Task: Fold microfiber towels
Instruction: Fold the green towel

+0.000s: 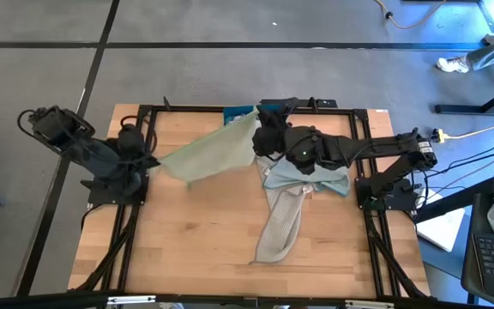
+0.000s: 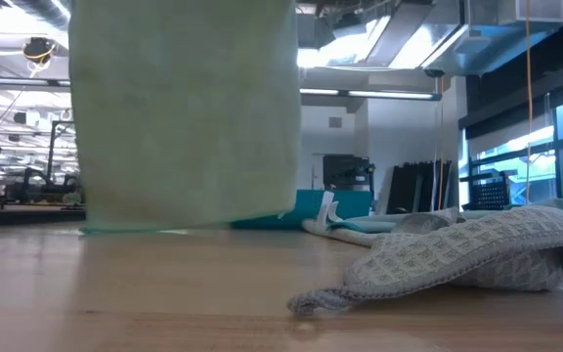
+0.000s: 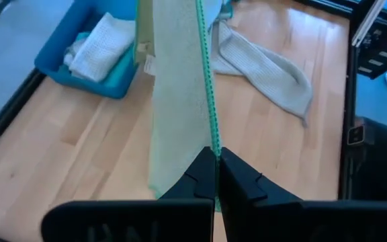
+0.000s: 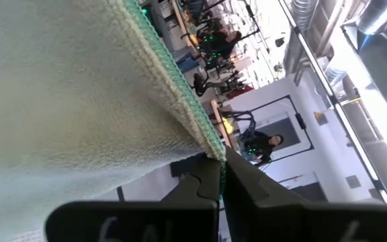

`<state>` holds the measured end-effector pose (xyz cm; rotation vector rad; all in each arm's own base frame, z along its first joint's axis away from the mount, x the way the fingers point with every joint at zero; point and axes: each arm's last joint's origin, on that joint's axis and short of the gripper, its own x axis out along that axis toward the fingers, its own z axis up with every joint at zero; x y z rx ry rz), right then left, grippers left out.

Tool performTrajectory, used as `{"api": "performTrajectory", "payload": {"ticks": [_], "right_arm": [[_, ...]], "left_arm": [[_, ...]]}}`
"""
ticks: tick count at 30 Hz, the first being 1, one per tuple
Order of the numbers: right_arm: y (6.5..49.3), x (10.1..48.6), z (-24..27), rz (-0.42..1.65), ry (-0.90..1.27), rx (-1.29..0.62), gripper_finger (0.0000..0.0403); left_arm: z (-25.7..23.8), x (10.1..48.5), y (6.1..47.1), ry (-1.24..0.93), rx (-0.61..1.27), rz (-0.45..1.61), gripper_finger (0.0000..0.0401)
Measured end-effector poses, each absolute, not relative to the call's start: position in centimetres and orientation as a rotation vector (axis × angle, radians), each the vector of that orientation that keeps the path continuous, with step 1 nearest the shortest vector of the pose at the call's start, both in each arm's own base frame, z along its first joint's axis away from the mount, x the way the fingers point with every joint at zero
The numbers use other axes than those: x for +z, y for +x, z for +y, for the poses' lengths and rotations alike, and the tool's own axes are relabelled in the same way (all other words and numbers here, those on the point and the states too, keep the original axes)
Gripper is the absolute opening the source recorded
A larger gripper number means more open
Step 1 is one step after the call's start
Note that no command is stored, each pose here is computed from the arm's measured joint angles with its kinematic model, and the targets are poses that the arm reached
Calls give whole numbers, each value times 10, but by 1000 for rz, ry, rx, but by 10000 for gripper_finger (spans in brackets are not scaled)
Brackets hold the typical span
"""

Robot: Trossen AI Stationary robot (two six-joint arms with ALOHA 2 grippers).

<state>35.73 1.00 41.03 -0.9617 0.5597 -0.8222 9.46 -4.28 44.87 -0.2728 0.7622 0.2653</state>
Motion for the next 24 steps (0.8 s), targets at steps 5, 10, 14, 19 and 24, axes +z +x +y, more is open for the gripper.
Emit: {"api": "performTrajectory", "payload": {"ticks": [5,10,14,19,24], "right_arm": [[359,412,0,545,-961,-814,7],[358,415,-10,564,-968,-830,7],[353,404,-6,615,-888,-769,7],[344,378,14,718,-728,-572,7],[330,361,39,826,-569,-426,7]], "left_arm": [[-36,450,91,-223,298,731,0],[-25,454,83,-228,346,685,0],[-20,455,75,-329,331,684,0],[-32,434,85,-418,261,835,0],[-58,398,113,-435,247,1034,0]]}}
